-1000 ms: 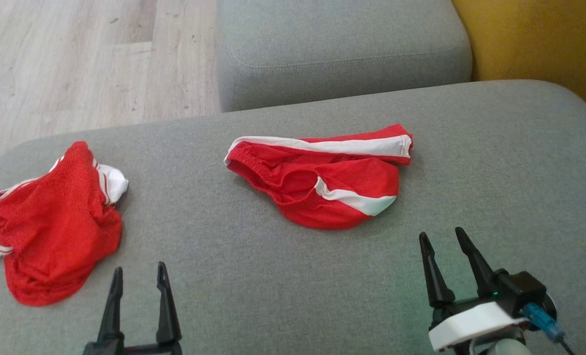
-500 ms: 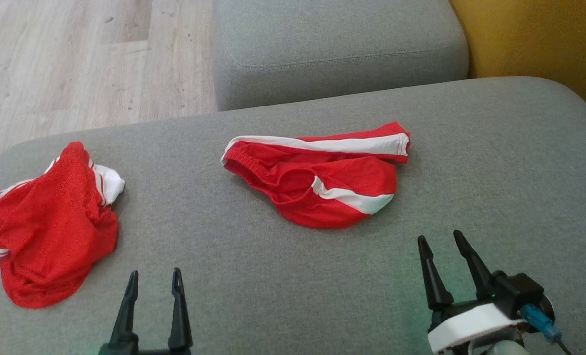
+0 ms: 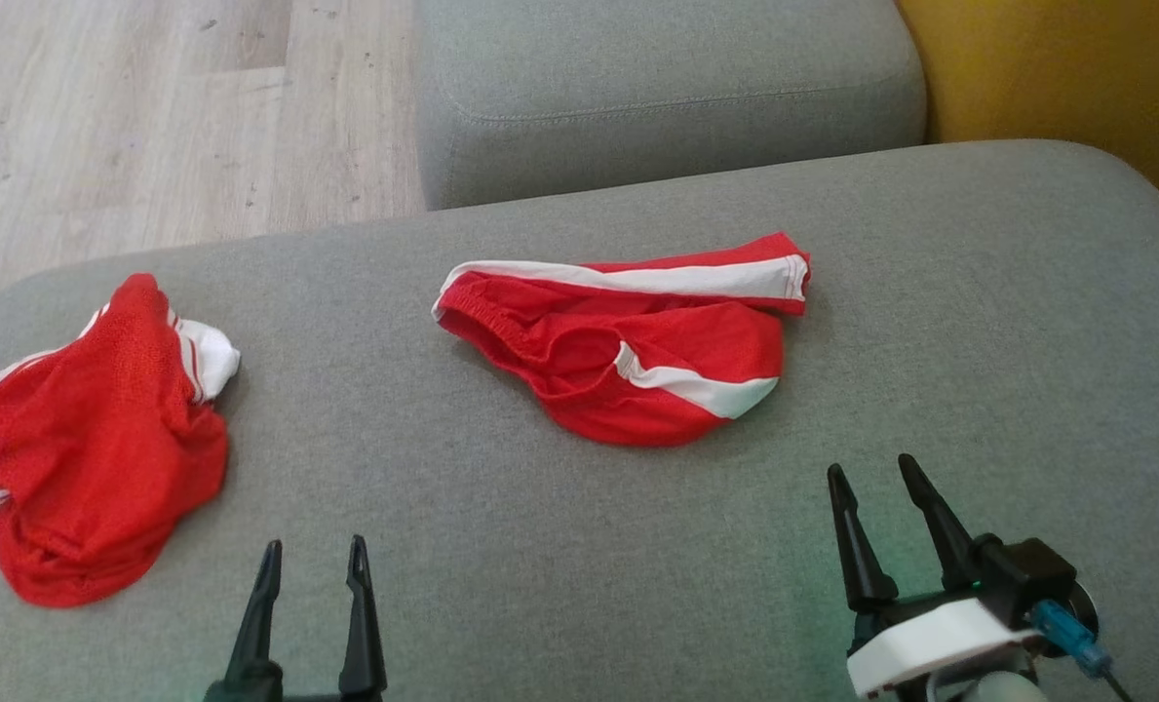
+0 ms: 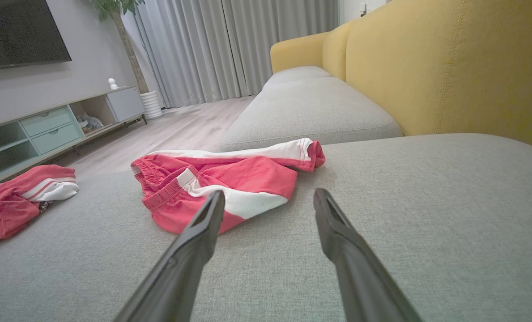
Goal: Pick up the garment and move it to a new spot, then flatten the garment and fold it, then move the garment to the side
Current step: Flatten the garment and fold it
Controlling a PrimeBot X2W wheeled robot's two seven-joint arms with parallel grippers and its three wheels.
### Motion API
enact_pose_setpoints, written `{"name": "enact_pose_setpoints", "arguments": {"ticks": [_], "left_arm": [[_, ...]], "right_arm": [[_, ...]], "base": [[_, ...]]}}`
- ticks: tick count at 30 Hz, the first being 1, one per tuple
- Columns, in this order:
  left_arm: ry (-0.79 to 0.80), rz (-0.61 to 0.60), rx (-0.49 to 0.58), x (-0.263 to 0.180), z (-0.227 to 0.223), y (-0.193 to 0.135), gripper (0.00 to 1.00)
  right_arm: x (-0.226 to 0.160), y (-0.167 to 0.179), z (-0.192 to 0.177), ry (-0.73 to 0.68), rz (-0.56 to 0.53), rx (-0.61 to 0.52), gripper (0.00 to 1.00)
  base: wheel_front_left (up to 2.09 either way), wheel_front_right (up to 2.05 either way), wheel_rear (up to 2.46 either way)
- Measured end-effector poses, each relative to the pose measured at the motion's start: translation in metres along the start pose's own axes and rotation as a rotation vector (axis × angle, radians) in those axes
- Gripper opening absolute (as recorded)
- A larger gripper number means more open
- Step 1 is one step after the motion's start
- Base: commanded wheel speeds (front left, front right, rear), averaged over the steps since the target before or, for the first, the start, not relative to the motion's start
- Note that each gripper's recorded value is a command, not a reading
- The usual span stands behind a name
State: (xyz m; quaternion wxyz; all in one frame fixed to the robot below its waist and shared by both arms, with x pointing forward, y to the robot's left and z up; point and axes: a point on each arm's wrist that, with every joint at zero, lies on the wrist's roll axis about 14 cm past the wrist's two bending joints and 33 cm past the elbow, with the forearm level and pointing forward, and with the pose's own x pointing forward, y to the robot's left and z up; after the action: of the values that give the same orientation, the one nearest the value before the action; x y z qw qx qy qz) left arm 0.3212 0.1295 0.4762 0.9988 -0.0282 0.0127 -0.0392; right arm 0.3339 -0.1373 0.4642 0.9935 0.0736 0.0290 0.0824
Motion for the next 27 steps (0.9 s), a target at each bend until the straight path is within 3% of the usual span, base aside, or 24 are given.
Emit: {"name": "enact_pose_setpoints", "arguments": {"ticks": [13,27], "left_arm": [[0.022,-0.042,-0.003,0.005,-0.006,-0.013,1.0],[0.096,-0.458,0.033,0.108,-0.025,-0.121,1.0]], "right_arm": [[0.0,-0.003,-0.003,0.009,-0.01,0.001,1.0],[0.025,-0.025,-0.003,0.022,-0.059,-0.016,1.0]], "base": [[0.0,0.0,0.0],[0.0,0.0,0.0]]}}
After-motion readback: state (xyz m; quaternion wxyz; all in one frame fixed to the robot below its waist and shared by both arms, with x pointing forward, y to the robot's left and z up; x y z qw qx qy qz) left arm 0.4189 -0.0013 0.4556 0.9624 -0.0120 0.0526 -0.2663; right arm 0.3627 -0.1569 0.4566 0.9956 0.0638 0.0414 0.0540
